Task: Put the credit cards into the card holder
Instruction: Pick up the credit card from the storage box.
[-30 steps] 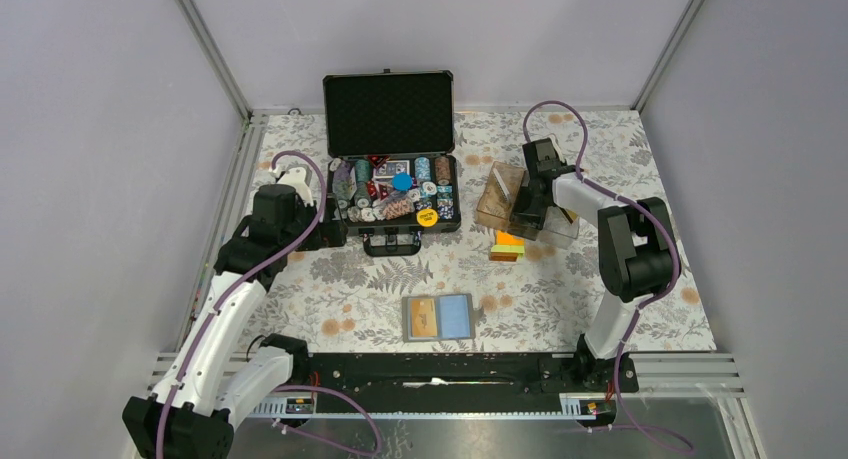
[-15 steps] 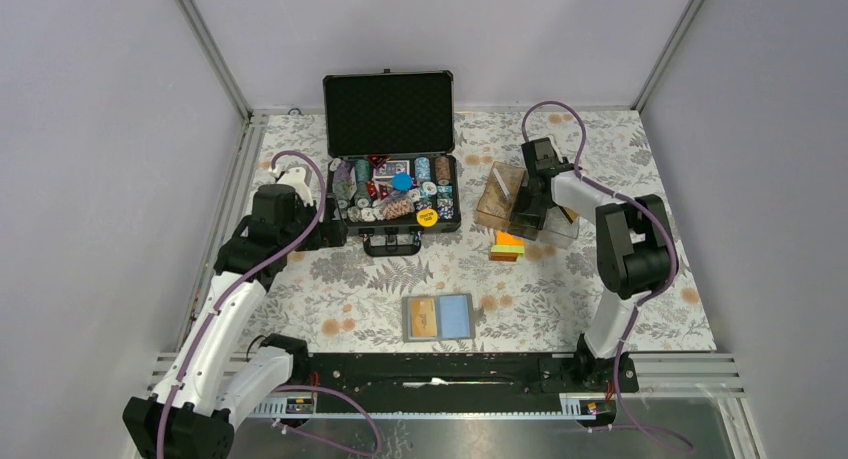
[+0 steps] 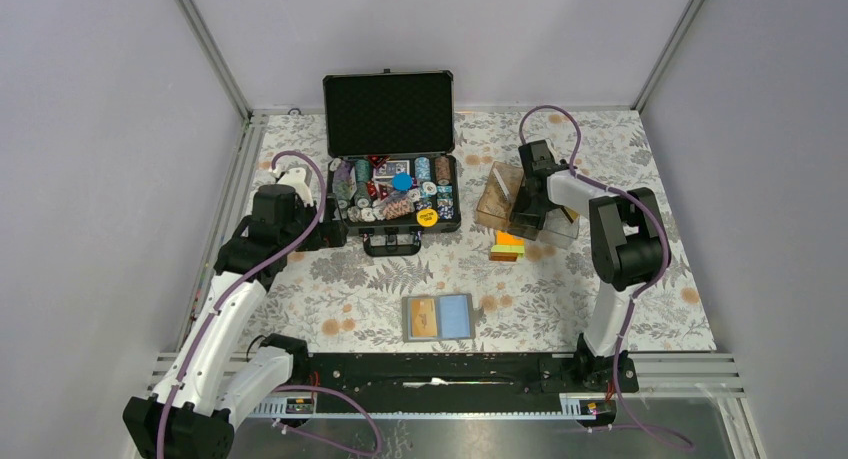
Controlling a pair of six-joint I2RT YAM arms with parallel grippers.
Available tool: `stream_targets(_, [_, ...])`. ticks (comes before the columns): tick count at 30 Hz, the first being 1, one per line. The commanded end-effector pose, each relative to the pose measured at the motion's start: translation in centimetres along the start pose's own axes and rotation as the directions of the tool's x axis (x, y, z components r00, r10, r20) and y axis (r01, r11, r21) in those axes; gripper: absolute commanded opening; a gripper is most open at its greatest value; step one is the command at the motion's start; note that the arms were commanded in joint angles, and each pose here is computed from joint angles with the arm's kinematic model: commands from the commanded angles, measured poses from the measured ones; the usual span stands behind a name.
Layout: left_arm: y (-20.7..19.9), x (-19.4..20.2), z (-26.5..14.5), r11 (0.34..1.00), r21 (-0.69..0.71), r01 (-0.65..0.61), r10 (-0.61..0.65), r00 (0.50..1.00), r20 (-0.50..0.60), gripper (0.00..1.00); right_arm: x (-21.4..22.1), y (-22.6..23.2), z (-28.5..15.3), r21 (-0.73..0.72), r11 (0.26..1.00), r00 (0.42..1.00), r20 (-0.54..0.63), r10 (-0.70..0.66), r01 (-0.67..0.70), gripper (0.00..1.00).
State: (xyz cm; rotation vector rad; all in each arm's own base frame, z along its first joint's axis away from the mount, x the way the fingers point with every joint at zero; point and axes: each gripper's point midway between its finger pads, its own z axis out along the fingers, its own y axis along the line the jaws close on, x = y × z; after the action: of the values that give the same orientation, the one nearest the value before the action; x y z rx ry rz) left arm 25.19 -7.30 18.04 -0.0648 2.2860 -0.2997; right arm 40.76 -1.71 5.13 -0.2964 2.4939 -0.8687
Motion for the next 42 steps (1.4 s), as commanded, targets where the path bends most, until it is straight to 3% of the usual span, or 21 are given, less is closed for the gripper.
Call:
stream_targets(1, [-0.3, -0.7, 0.2, 1.000, 0.020, -0.010, 0.009, 0.999, 0.033, 0.99, -1.1, -1.9, -0.1, 0.075, 0.997, 1.000, 0.011, 0.021, -0.022, 0.45])
stream_targets(16, [-0.3, -0.7, 0.2, 1.000, 0.021, -0.009, 0.008, 0.999, 0.032, 0.99, -1.6, -3.6, -1.3, 0.118, 0.991, 0.998, 0.041, 0.050, -0.055, 0.34])
stream_targets(32, [-0.4, -0.6, 0.3, 1.000, 0.030, -0.009, 0.008, 1.000, 0.023, 0.99, -1.9, -4.2, -2.0, 0.128, 0.990, 0.997, 0.052, 0.060, -0.066, 0.35])
stream_targets(42, [-0.5, -0.5, 0.4, 0.999, 0.035, -0.009, 0.008, 1.000, 0.020, 0.99, -2.2, -4.0, -2.8, 0.118, 0.991, 0.997, 0.057, 0.056, -0.062, 0.27])
